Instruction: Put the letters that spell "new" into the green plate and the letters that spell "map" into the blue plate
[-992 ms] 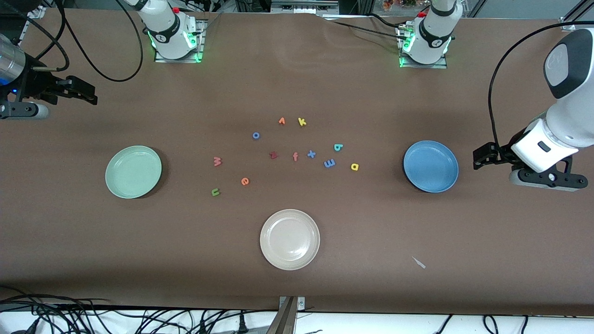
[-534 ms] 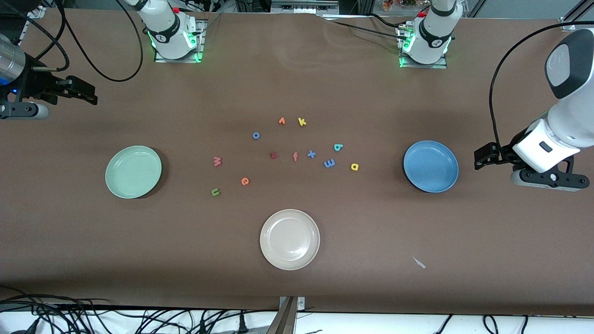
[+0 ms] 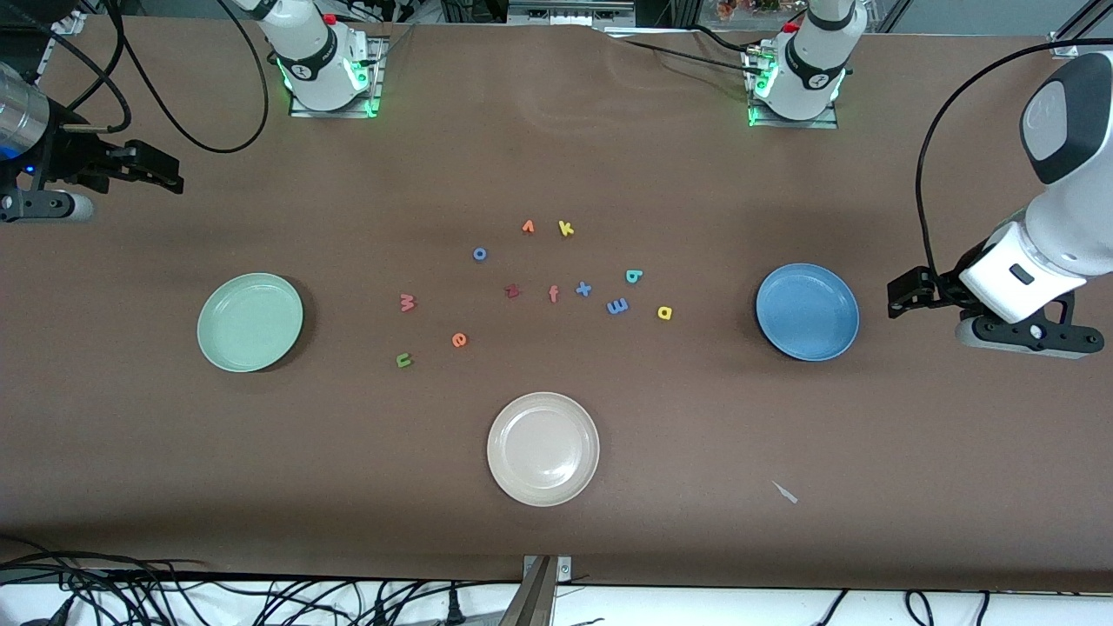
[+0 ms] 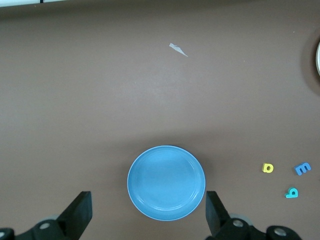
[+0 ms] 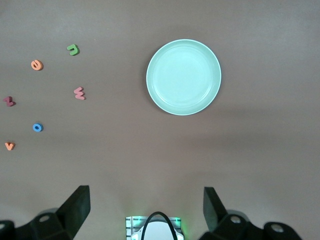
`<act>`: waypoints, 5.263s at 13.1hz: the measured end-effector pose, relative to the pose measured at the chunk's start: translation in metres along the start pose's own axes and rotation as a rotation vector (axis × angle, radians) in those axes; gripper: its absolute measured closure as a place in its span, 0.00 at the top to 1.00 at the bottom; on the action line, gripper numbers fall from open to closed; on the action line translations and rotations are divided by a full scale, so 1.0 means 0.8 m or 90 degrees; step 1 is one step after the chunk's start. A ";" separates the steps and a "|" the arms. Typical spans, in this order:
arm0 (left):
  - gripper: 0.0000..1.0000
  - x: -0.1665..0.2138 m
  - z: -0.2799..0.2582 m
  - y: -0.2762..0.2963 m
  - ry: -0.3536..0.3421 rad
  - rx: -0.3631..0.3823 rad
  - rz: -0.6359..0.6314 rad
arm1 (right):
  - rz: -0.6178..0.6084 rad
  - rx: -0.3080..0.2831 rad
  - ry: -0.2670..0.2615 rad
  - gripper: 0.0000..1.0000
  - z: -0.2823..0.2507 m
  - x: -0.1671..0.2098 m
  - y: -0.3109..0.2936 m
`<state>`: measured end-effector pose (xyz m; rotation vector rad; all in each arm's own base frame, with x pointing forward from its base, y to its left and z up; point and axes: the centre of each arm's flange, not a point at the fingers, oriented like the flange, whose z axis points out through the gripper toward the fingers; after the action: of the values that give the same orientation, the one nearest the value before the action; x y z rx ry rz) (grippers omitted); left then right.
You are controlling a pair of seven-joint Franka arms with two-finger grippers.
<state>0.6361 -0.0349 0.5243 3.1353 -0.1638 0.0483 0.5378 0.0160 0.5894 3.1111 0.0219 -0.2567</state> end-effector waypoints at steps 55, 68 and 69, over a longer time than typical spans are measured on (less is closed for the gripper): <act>1.00 -0.035 0.212 0.250 -0.205 -0.004 -0.070 | -0.056 -0.018 -0.019 1.00 0.116 0.073 -0.138; 0.96 -0.067 0.353 0.333 -0.154 -0.048 -0.115 | 0.011 0.017 0.114 1.00 0.364 0.039 -0.239; 0.93 -0.066 0.362 0.334 -0.148 -0.052 -0.117 | 0.007 0.018 0.115 1.00 0.377 0.037 -0.246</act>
<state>0.5643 -0.2961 0.2335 3.0494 0.1204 -0.3154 0.5149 0.2068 0.2835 3.1498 0.0035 0.0242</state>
